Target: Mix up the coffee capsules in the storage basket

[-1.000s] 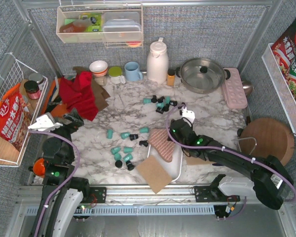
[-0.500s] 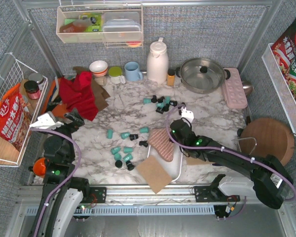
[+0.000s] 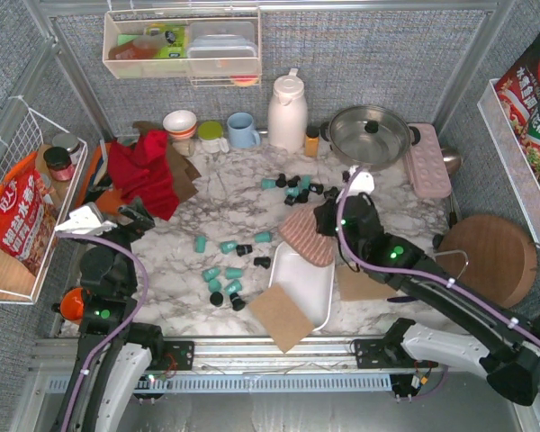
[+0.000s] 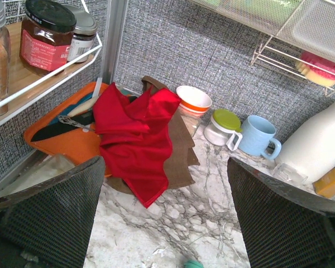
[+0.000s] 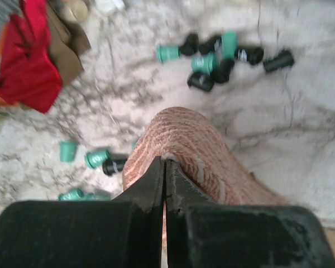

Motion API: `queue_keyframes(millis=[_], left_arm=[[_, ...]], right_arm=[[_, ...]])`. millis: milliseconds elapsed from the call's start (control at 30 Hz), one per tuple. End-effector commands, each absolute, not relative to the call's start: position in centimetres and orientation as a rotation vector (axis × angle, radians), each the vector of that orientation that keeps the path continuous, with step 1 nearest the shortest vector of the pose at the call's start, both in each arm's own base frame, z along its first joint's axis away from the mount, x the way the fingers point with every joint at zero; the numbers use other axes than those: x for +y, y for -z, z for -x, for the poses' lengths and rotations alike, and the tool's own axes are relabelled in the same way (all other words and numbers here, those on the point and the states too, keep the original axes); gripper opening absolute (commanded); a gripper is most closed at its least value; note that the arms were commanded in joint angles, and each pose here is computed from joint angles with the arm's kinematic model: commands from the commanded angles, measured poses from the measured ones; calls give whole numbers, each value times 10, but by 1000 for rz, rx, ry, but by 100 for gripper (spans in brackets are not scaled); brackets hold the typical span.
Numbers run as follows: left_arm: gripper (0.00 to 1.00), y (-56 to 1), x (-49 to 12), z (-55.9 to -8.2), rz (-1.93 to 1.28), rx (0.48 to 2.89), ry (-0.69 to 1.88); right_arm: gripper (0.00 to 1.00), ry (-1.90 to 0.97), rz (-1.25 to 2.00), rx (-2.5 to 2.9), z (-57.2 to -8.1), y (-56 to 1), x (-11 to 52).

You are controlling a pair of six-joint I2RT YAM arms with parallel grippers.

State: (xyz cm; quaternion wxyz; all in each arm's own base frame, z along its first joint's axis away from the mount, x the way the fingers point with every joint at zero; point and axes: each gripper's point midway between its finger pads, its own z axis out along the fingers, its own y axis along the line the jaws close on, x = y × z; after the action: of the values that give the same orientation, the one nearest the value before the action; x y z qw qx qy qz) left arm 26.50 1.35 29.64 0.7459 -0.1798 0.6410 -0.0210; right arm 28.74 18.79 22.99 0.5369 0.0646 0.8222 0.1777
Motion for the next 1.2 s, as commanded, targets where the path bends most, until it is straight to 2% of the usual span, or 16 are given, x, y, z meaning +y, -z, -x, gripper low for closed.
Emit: queue_keyframes(millis=[0, 100, 333, 700, 733, 800, 833, 867, 933, 1067, 1167], left_arm=[[99, -306, 10, -264, 385, 1369, 77], [99, -306, 11, -263, 390, 1364, 75], [99, -305, 11, -263, 392, 1367, 73], [99, -303, 9, -263, 383, 1372, 73], [99, -303, 10, -263, 384, 1371, 73], [99, -304, 10, -262, 386, 1370, 72], [99, -305, 10, -262, 386, 1367, 73], [99, -305, 10, -261, 384, 1365, 75], [99, -306, 10, -260, 383, 1361, 78], [99, -309, 10, -258, 386, 1347, 86], [99, -310, 9, -257, 382, 1346, 92]], right_arm=[[0, -297, -75, 1851, -294, -283, 167], [0, -220, -69, 1785, -304, -312, 155], [0, 1, -133, 1724, -331, -324, 108], [0, 192, -397, 1791, -407, -255, 1], [6, 215, -407, 1811, -414, -249, -5], [53, 259, -415, 1881, -424, -235, -16], [67, 278, -417, 1920, -426, -231, -19], [75, 302, -416, 1967, -426, -226, -22], [83, 337, -415, 2049, -420, -222, -25], [88, 298, -435, 2168, -391, -216, -16], [91, 206, -517, 2260, -352, -196, 2]])
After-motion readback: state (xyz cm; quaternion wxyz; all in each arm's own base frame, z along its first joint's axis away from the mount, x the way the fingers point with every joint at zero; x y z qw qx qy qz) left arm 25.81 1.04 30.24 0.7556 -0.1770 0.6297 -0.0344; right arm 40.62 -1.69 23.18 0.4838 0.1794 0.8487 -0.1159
